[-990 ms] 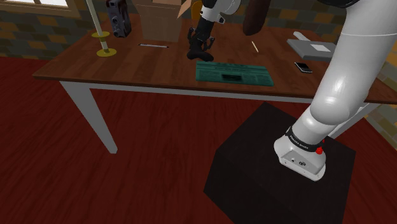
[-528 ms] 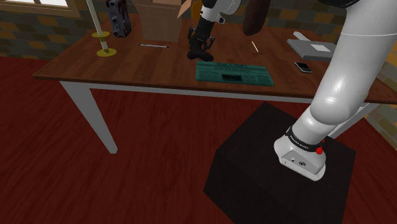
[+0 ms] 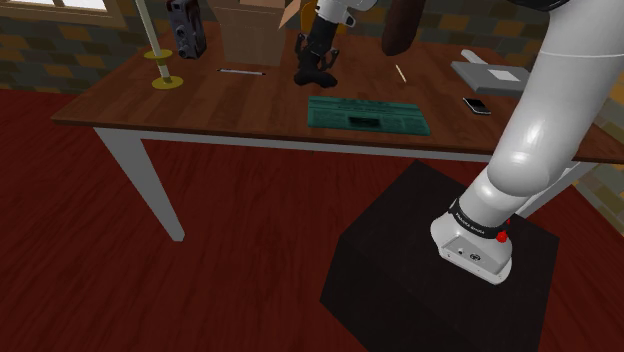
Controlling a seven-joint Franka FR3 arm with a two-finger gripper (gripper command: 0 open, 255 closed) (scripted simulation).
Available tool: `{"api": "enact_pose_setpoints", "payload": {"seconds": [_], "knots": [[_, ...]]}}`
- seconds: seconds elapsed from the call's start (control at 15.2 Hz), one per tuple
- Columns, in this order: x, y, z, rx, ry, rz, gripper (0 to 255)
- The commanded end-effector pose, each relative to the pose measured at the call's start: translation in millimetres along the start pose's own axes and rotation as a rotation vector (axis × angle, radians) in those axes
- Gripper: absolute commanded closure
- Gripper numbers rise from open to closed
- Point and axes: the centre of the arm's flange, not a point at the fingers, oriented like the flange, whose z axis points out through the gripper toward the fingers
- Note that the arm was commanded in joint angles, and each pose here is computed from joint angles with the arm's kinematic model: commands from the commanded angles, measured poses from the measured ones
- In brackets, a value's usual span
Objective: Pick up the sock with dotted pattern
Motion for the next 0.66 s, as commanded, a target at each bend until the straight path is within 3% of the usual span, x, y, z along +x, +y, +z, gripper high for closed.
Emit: {"api": "enact_pose_setpoints", "payload": {"seconds": [0.0,0.59], "knots": [[-2.0,-2.2,-11.2,0.001,0.000,0.000,255],[-8.4,-11.1,-47.3,0.001,0.000,0.000,255]]}}
